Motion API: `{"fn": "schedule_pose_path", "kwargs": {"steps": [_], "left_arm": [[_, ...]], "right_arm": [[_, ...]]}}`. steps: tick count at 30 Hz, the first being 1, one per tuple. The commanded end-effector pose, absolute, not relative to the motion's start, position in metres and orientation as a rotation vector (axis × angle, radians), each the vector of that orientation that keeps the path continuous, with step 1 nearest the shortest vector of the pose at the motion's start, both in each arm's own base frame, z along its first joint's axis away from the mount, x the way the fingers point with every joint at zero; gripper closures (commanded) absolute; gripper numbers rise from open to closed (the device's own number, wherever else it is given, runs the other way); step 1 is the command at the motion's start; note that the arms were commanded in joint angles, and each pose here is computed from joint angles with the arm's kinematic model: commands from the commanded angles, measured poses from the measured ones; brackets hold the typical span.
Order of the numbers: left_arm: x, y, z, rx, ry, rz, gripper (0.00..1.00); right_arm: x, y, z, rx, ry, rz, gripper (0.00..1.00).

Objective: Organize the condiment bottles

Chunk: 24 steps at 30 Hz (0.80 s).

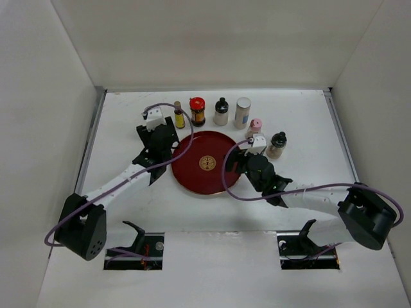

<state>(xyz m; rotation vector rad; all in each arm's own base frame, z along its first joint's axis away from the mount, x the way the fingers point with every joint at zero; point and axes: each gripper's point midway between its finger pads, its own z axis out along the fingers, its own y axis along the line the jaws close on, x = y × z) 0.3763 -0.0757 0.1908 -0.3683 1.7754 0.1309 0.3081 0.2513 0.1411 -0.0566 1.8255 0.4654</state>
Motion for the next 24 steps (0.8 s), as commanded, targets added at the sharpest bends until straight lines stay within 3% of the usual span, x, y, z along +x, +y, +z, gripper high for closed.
{"fn": "schedule_pose_path", "kwargs": {"steps": [1, 12, 21, 24], "left_arm": [[0.4, -0.131, 0.263, -0.357, 1.609, -0.094, 0.64], [0.45, -0.238, 0.249, -0.197, 1.643, -0.302, 0.64], [0.476, -0.256, 0.21, -0.159, 1.699, -0.275, 0.64], [0.478, -0.255, 0.198, -0.148, 1.716, -0.249, 0.58]], "right_arm": [[0.315, 0.247, 0.167, 0.013, 1.76, 0.51, 0.2], [0.318, 0.219, 0.179, 0.114, 1.711, 0.505, 0.21], [0.318, 0.217, 0.183, 0.125, 1.699, 0.51, 0.2], [0.318, 0.218, 0.18, 0.123, 1.709, 0.516, 0.2]]}}
